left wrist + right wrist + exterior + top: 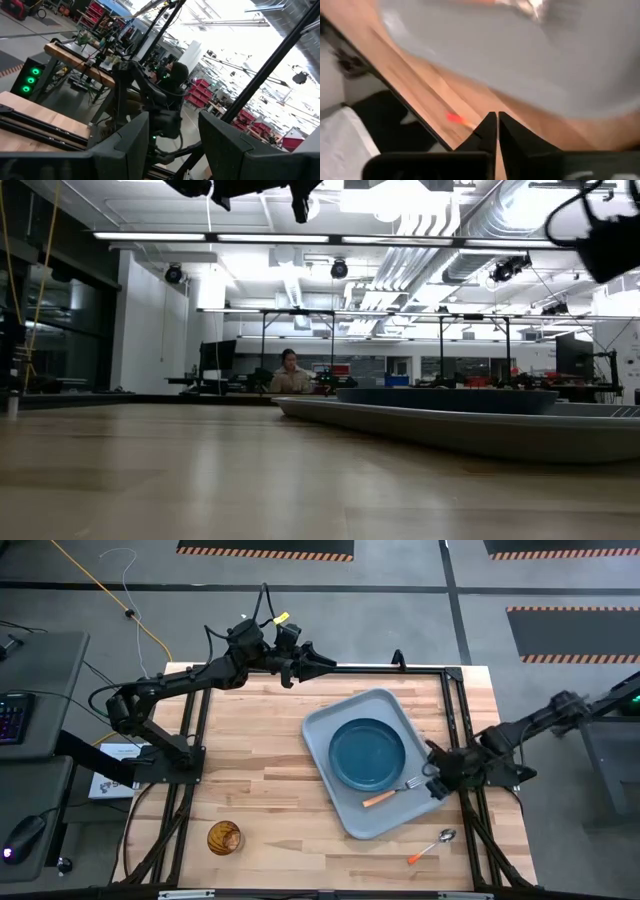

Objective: Pick and place plate/cup/fork/spoon on tray
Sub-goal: Put the white orange spoon on the right side of the orange fork

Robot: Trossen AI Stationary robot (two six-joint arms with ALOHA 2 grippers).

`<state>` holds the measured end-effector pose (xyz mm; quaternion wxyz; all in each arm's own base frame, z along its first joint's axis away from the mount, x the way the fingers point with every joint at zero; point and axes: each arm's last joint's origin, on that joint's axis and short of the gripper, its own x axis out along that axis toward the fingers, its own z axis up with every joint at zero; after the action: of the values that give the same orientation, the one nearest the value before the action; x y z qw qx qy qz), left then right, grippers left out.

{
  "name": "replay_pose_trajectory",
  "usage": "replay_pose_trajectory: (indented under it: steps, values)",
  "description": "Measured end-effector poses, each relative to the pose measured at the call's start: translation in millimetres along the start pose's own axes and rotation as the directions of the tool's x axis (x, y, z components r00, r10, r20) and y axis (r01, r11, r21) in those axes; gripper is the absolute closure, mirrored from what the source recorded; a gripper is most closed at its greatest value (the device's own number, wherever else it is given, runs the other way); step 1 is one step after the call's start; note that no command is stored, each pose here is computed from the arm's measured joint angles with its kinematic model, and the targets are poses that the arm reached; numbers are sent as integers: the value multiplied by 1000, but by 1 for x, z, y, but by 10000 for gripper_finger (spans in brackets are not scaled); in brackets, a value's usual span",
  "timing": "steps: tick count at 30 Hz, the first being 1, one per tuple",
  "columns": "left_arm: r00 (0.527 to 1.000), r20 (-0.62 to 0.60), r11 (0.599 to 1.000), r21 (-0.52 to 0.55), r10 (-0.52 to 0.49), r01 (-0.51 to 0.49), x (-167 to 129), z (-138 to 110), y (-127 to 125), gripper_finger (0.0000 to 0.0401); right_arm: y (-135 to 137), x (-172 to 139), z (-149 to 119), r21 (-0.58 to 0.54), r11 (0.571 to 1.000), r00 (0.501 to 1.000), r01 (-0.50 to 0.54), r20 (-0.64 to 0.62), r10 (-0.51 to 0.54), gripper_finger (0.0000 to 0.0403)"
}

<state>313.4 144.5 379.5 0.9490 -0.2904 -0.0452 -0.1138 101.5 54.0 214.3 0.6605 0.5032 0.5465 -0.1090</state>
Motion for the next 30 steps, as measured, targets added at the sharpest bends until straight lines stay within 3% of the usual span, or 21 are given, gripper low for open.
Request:
replay_pose_trajectory:
  steps: [7,14,16,22,30]
  values:
    - [1000,0,1000,4,0,0,0,0,0,240,3,14,-32,50,997,992,50,-115,-44,309]
    - [1000,0,1000,6,0,0,0,0,0,240,-4,38,-60,37,963,953,267,-155,-259,213]
    - [1000,0,1000,6,0,0,0,0,0,240,-9,49,-64,44,954,945,297,-158,-287,203]
    - [1000,0,1000,6,0,0,0,0,0,240,-20,84,-69,78,969,959,233,-187,-215,199]
    - [1000,0,1000,6,0,0,0,0,0,240,-21,90,-70,47,967,948,252,-213,-236,199]
